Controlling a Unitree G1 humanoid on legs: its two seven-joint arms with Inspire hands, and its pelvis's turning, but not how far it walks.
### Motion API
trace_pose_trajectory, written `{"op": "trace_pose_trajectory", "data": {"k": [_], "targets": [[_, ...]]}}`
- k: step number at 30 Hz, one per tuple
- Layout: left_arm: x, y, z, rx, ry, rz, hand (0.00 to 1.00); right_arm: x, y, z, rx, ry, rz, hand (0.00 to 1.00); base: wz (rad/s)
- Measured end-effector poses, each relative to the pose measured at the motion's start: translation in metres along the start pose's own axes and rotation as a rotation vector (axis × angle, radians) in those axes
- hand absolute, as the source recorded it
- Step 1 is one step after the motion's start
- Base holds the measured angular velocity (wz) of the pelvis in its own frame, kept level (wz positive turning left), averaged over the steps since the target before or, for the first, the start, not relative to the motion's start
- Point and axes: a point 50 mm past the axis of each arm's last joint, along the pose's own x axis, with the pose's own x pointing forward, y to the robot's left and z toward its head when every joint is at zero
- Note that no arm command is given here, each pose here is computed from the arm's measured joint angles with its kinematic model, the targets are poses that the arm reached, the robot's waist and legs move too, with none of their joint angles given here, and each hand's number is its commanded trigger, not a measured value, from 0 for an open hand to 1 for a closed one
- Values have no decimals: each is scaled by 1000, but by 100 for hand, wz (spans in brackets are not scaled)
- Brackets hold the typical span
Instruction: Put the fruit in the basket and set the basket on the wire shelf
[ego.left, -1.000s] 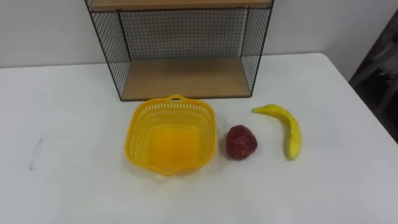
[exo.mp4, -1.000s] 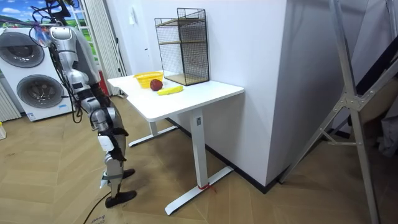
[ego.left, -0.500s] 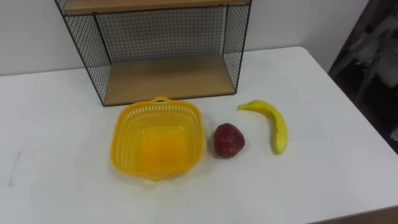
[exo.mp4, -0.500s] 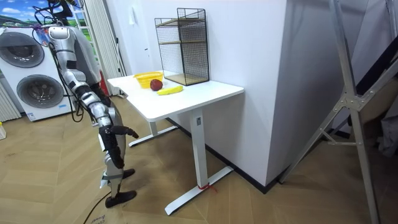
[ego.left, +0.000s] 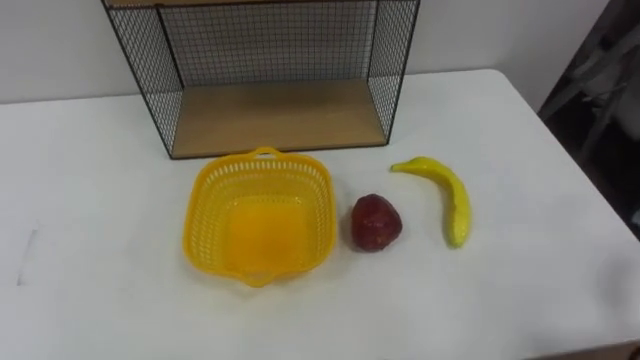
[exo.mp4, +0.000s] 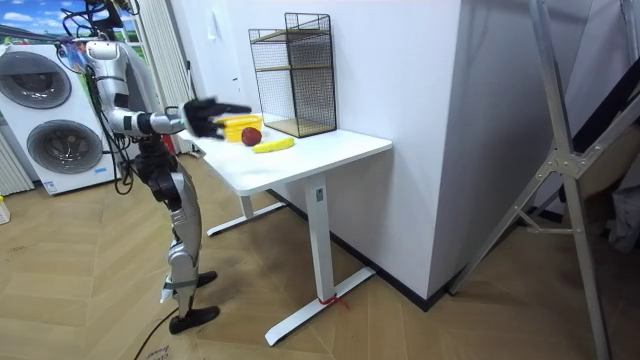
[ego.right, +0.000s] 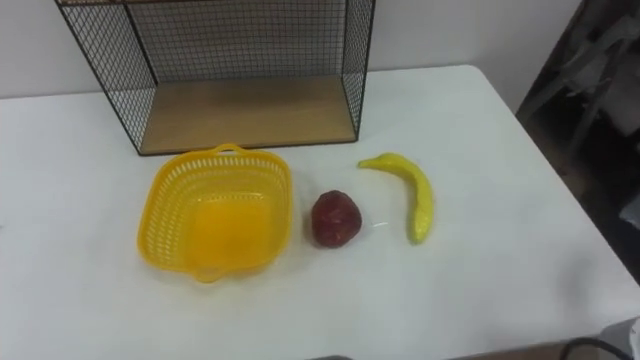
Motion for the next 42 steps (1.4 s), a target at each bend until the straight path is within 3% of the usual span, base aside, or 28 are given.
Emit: {"op": "trace_pose_trajectory", "data": {"k": [10, 22, 42], "targets": [[1, -4, 7, 19, -34, -59, 0, -29, 50, 6, -82, -93, 534, 0, 4], [3, -3, 14, 54, -61, -94, 0, -58, 78, 0, -137, -89, 981, 0, 3], [5, -5, 29, 113, -113, -121, 0, -101, 86, -20, -212, -25, 1356, 0, 0]]}}
